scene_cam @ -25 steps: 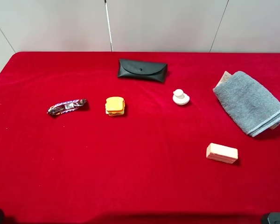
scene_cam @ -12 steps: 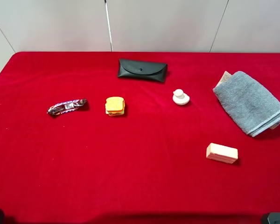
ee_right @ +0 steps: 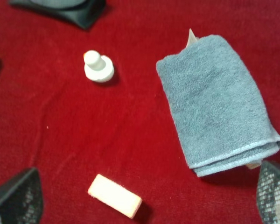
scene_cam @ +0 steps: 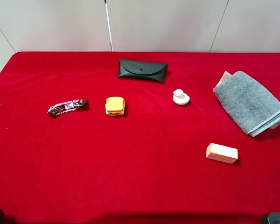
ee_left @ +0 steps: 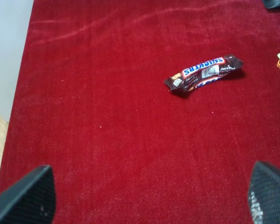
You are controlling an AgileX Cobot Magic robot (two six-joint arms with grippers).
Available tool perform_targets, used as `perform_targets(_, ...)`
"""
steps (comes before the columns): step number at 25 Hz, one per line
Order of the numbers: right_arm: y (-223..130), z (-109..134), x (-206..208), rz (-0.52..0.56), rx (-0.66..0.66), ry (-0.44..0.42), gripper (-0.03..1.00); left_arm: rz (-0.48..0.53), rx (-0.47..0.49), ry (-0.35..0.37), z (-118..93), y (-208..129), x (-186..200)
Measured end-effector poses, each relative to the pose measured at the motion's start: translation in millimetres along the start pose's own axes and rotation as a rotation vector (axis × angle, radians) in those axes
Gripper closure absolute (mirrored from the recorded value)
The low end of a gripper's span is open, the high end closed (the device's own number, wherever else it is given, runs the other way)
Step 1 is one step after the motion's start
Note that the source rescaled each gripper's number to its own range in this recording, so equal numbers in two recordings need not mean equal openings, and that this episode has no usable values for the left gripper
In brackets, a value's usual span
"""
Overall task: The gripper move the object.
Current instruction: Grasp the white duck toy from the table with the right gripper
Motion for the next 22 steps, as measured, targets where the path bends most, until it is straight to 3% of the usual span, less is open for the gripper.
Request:
perform_targets(11, 45.7, -9.7, -57.2, 0.208, -0.028, -0.017, -0.03, 0.0, 0.0, 0.0, 0.0, 0.0, 0.0)
perform_targets(22, 73.4, -21.6, -112.8, 0.334, -0.055, -0.035, -0.03, 0.0, 0.0, 0.0, 0.0, 0.0, 0.0)
Point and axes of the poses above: a point on each arm's last joint axis where the gripper is mounted, x pointing back along that axis away from the gripper, z along the wrist's bending axis when the last joint is at zero, y = z × x, the point moved 6 cm from there along -x, pointing out along that axis toward the gripper, and after that the axes turned 15 degrees about -x, right-handed, at the moved point
